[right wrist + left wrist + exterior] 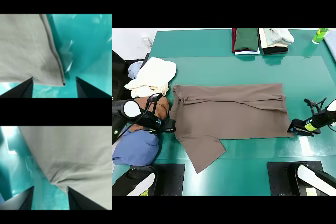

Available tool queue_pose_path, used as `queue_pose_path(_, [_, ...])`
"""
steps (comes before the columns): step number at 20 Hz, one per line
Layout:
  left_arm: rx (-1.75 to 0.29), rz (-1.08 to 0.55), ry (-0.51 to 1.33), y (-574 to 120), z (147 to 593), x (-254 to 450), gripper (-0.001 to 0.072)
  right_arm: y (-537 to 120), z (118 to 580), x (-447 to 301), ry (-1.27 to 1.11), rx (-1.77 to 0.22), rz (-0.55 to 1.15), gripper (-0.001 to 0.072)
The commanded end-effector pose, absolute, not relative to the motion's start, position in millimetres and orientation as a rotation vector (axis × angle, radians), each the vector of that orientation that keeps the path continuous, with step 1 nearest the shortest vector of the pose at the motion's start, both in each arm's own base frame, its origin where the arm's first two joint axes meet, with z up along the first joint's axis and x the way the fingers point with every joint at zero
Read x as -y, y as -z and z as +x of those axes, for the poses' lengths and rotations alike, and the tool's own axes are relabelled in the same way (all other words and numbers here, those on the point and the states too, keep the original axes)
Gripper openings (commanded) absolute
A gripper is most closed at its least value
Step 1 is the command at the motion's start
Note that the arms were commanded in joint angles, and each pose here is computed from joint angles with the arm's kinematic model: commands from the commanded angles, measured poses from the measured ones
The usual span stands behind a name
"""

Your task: Fold the shirts.

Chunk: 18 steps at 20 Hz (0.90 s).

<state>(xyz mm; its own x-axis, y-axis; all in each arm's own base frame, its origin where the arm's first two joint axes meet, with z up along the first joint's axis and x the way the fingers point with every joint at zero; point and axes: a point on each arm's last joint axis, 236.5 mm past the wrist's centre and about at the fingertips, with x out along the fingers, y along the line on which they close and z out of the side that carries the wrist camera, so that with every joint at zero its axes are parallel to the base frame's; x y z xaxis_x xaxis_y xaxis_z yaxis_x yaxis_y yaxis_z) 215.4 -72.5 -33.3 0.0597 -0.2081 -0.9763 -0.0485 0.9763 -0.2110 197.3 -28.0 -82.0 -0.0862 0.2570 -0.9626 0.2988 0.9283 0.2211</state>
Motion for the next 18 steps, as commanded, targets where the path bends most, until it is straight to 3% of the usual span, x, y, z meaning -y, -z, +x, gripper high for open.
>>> queue_pose_path(1, [-1.52,-0.223,0.12,39,209,74,0.0497,94,188,19,0.021,-1.694,0.418,0.0548])
queue_pose_path(4, [-1.548,-0.236,0.128,39,202,77,0.0497,96,198,4,-0.035,-1.674,0.325,0.0359])
queue_pose_path(5, [-1.557,-0.245,0.133,41,199,79,0.0497,96,200,1,-0.043,-1.671,0.303,0.0153])
queue_pose_path(6, [-1.569,-0.253,0.134,44,196,80,0.0498,96,201,-3,-0.057,-1.667,0.284,0.005])
queue_pose_path(7, [-1.591,-0.269,0.139,49,189,83,0.0498,96,201,-6,-0.065,-1.67,0.274,0.002])
queue_pose_path(12, [-1.659,-0.374,0.16,79,162,100,0.0499,96,202,-14,-0.084,-1.673,0.249,0.002])
queue_pose_path(18, [-1.57,-0.531,0.243,84,174,132,0.0498,96,202,-14,-0.084,-1.672,0.25,0.002])
